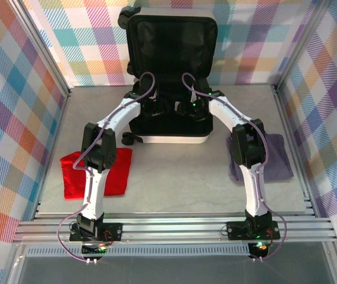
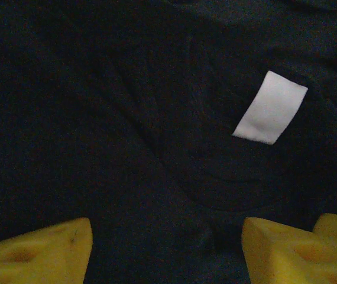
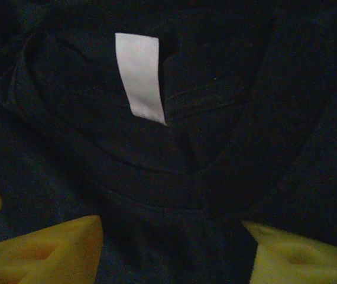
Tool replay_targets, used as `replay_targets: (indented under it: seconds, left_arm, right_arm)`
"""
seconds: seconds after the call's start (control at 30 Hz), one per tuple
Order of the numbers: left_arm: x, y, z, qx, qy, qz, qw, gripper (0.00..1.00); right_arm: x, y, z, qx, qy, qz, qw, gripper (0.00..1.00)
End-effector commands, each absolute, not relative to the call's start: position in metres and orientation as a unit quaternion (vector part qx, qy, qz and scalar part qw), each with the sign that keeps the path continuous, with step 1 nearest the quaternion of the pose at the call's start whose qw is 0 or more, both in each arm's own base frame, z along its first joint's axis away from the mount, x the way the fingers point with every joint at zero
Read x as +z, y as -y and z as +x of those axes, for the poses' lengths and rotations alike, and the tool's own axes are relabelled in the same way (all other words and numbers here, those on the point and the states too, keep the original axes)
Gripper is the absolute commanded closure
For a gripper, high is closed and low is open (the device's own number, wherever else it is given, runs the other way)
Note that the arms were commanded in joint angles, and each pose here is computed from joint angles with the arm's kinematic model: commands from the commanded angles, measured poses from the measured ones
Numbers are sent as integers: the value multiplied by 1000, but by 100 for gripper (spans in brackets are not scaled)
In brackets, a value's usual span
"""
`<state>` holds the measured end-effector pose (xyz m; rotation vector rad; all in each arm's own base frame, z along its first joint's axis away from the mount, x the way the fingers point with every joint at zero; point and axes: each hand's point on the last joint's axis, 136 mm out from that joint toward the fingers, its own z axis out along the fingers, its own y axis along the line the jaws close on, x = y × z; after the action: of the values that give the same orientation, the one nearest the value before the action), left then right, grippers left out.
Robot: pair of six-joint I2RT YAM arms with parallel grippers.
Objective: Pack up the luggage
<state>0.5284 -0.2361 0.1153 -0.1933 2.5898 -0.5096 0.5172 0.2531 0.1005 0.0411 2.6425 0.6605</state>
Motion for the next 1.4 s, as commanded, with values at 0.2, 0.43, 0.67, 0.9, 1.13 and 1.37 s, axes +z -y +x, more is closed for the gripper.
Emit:
replay_targets:
  seconds: [0.2,0.43,0.67,0.9,1.13,1.37]
  left_arm:
    - [169,222,523,-175,-939,-52,292,31]
    - [245,189,486,-148,-919,-58,360,29]
    - [220,113,400,-25,-934,-111,338,29]
    - [148,66,308,67,-955,-145,249,29]
    - [76,66,276,79,-971,-138,176,29]
    - [30,95,272,39,-985,-116,126,30]
  right_arm:
    - [108,-245,531,232,-947,12,223,36]
    - [153,-249,528,249,-935,-18,254,30]
    - [205,-253,513,279,-917,-47,282,25]
    - [238,-245,489,285,-906,-61,308,23]
    - [230,-243,448,317,-897,-53,303,23]
    - [202,-236,404,300,-910,-48,283,23]
